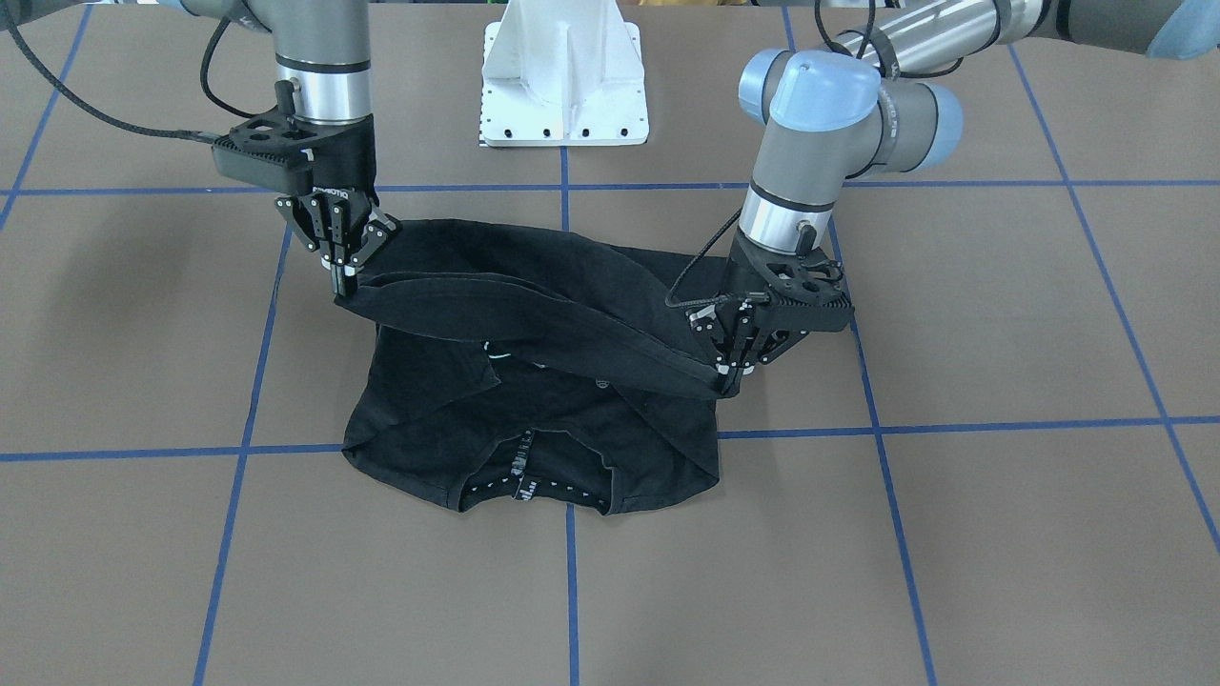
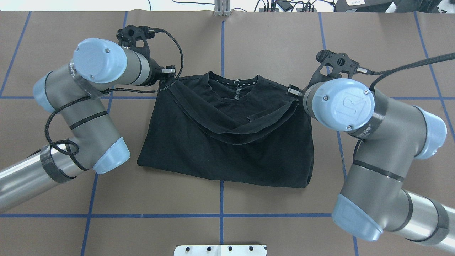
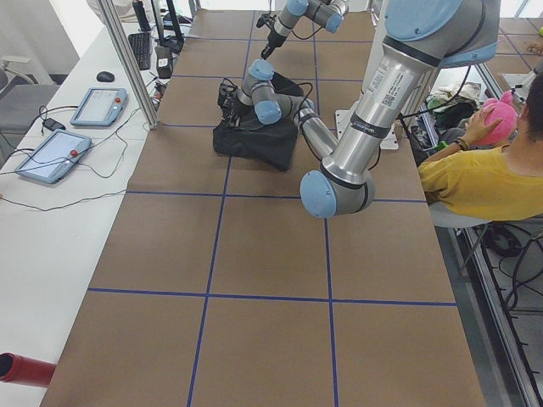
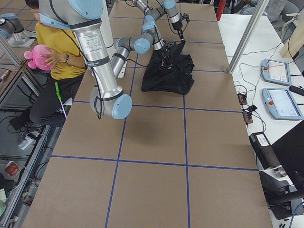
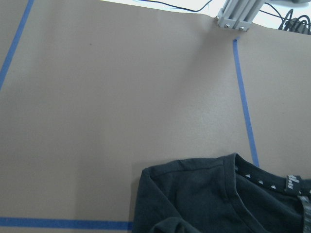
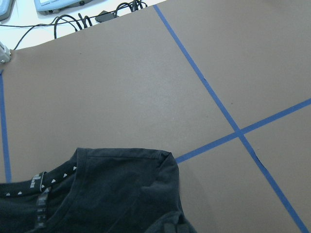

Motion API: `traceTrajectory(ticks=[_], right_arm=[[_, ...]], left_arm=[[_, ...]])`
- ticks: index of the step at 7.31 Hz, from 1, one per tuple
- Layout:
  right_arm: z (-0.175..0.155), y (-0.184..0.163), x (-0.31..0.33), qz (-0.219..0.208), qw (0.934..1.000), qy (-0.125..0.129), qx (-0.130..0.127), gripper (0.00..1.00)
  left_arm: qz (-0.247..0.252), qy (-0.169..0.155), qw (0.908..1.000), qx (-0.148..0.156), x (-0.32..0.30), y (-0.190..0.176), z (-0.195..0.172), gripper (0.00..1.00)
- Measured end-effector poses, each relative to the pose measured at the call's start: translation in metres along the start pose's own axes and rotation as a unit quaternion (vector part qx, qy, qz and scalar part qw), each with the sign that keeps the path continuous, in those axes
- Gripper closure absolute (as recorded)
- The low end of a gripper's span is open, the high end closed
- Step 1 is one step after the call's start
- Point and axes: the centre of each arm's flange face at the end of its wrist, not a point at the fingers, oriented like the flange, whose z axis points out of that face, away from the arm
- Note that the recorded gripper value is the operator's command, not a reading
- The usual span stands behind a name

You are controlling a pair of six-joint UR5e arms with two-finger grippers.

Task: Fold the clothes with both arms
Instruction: 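Lay the hem down near the collar and open both grippers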

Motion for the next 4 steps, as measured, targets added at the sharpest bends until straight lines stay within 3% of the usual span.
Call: traceTrajectory(ticks=[2,4], right_arm=[[0.019,-0.026,-0.008,0.01,0.9998,0.018,0.007,1.0],[0.048,-0.037,-0.016,0.013,0.9996,0.02,0.011,1.0]], left_arm=[[0.007,-0.013,0.9999,0.009,-0.004,-0.011,0.017,1.0],[0.024,-0.028,0.9993,0.011,-0.007,-0.019,0.035,1.0]])
